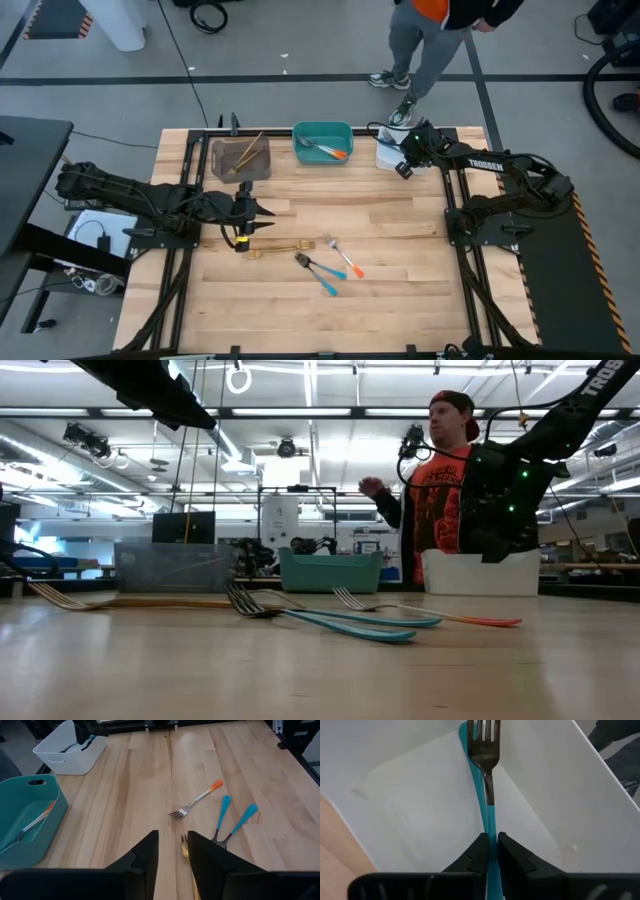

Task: Sort silverware by color (type)
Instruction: Put the blue fork into the white bin, then put the orange fork into the blue bin

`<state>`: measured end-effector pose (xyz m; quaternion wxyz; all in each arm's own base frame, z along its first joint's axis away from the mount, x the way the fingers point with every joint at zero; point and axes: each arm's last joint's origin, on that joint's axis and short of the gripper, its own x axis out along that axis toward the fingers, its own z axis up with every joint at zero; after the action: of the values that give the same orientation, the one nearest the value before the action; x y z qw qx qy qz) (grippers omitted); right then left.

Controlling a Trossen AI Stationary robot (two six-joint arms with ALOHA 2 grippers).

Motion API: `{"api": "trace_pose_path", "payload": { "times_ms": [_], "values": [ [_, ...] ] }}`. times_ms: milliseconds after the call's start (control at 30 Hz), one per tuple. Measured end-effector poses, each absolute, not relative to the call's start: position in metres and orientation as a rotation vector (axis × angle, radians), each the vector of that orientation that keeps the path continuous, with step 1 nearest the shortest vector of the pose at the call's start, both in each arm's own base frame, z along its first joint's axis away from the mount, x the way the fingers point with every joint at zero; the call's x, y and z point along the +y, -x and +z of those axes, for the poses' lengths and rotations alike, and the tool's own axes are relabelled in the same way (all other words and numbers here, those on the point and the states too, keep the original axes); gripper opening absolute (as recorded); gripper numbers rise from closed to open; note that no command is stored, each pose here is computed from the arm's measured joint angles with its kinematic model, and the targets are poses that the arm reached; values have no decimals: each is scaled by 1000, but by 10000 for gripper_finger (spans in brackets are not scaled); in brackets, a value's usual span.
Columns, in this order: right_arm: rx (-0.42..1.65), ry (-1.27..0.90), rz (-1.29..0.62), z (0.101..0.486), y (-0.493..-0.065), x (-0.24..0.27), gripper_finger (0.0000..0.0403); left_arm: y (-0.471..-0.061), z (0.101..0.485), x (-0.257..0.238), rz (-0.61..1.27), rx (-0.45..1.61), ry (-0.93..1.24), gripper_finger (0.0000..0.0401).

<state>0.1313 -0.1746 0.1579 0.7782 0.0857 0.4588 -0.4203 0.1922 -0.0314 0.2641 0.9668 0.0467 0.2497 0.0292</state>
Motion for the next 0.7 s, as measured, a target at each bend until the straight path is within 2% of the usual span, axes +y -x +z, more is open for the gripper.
{"api": "trace_pose_path", "payload": {
  "times_ms": [300,700],
  "values": [
    [991,-185,-906,158,-131,-175,51,-192,264,-31,59,506,-94,112],
    [988,-183,-899,158,-133,-174,75,-192,264,-31,59,506,-94,112]
  ]
}}
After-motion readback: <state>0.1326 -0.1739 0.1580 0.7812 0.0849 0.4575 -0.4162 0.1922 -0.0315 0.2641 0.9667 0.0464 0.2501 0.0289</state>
